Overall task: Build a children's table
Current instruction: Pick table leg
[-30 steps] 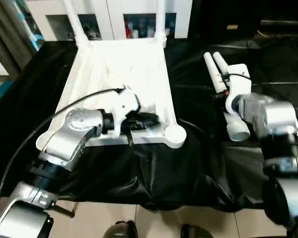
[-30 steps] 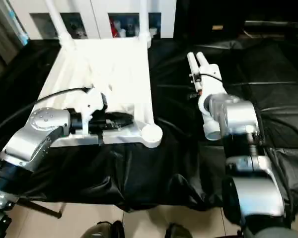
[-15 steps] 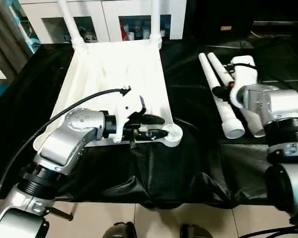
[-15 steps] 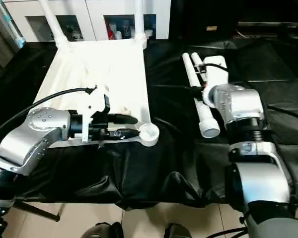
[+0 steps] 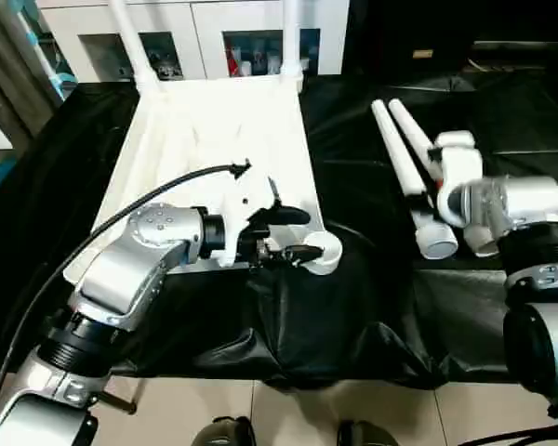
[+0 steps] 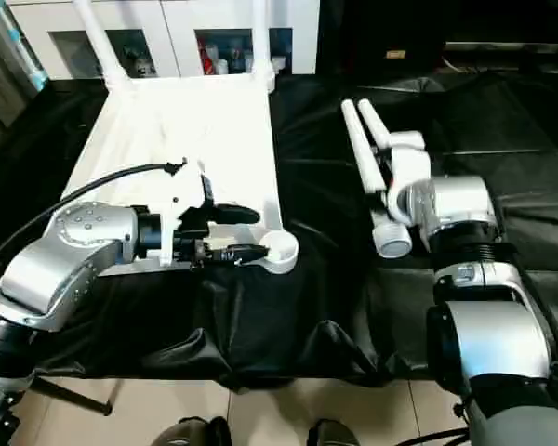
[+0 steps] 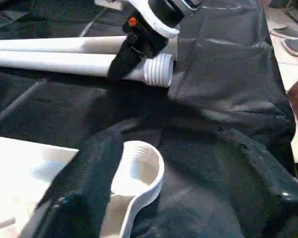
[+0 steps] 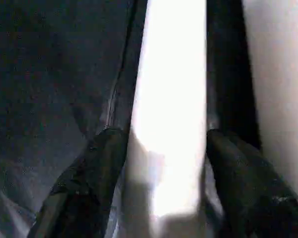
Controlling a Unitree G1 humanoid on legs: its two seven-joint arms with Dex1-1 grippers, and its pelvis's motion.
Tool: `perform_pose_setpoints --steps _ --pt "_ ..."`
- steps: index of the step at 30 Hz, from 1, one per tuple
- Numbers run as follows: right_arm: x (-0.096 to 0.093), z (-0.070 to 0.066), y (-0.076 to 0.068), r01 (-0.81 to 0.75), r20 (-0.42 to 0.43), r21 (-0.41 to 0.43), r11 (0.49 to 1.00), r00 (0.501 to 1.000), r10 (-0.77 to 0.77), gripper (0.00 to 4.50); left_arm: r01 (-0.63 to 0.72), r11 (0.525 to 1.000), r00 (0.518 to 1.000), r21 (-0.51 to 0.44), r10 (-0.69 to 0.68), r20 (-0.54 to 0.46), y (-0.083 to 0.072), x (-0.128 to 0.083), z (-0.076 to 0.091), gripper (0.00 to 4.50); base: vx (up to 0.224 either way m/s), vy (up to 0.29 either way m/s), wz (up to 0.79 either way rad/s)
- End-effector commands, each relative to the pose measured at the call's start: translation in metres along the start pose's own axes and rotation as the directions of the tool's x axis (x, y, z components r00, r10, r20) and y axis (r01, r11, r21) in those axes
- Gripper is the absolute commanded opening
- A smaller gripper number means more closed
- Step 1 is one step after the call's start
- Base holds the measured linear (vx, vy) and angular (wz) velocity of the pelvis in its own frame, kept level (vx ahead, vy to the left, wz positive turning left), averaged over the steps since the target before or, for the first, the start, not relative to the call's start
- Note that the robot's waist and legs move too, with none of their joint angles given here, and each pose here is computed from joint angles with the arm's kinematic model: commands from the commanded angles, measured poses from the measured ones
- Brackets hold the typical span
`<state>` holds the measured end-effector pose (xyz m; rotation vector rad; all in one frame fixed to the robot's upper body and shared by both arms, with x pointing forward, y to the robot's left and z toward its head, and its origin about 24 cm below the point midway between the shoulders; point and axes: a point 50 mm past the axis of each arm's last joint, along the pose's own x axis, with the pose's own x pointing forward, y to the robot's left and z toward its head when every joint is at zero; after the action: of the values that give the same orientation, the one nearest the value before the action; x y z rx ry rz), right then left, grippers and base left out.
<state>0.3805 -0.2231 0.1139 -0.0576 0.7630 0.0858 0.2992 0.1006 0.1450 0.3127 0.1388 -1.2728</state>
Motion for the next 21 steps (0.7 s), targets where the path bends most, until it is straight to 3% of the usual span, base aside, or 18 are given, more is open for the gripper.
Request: perform_pose_setpoints --steps 1,9,21 --pt "-0.002 0.003 -0.001 -0.001 -0.002 -0.001 1.0 1.0 0.001 2.55 0.026 0.999 1.0 0.021 -0.026 -0.011 -0.004 -0.001 0.004 3.69 0.0 0.0 0.0" --pt "0.003 -0.005 0.0 -0.019 -0.045 -0.001 1.0 0.999 0.019 1.94 0.014 0.997 0.998 0.072 -0.01 -0.062 -0.003 -0.006 0.004 4.42 0.0 0.0 0.0" --pt "0.008 -0.013 -0.003 -0.013 -0.06 -0.004 1.0 0.998 0.013 1.89 -0.02 0.994 0.996 0.11 0.029 -0.083 0.001 -0.006 0.005 4.5 0.0 0.0 0.0"
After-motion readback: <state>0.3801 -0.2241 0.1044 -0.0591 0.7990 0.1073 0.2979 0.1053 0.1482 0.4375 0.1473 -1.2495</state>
